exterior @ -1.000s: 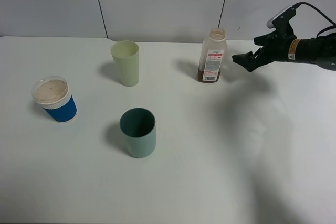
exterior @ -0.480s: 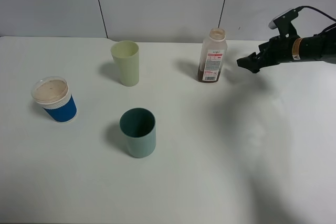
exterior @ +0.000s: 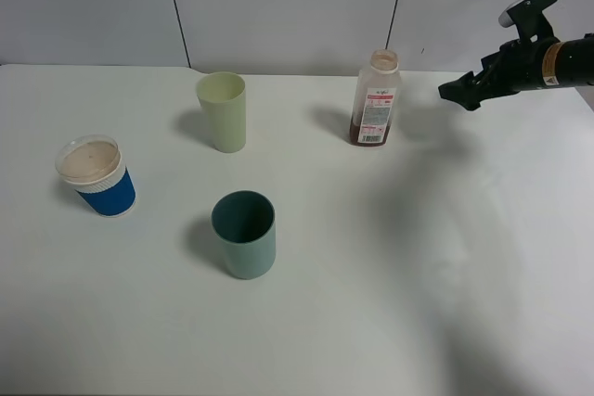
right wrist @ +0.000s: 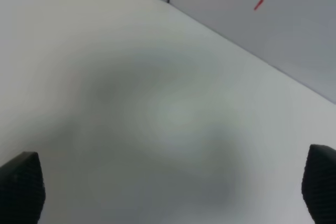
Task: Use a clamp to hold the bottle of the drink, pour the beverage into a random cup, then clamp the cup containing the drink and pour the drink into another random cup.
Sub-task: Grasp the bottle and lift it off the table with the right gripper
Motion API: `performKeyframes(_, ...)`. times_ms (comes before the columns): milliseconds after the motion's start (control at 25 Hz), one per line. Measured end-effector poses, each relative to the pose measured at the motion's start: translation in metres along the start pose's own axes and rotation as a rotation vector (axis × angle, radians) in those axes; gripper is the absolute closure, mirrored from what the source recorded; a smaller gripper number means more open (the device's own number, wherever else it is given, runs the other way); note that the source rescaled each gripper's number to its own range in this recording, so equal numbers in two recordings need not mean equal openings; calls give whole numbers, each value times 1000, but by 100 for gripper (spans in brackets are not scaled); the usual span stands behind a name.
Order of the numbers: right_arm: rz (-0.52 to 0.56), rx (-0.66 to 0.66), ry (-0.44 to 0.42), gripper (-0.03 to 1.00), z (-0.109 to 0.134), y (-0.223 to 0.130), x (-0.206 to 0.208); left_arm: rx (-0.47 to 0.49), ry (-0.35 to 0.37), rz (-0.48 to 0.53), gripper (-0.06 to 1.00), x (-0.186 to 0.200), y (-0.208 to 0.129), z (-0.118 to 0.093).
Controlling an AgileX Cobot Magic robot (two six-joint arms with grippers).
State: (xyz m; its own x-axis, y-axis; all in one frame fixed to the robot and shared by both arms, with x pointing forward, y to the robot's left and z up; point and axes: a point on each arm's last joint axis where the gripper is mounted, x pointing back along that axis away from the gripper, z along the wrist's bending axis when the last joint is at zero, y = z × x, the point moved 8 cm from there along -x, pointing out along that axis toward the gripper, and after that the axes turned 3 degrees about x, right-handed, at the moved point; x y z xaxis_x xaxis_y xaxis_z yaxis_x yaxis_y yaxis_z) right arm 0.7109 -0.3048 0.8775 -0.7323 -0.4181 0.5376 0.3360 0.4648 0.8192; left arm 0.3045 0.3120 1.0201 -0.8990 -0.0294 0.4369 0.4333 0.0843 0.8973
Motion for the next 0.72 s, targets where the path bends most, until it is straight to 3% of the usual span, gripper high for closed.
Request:
performKeyframes(320, 18, -15, 5, 1, 7, -15, 8, 0, 0, 0, -6, 0, 0, 0)
performKeyframes(480, 11, -139, 34, 1, 19, -17, 11, 0, 0, 0, -6, 0, 0, 0)
performKeyframes(720, 17, -155, 48, 1, 29, -17, 21, 0, 0, 0, -6, 0, 0, 0)
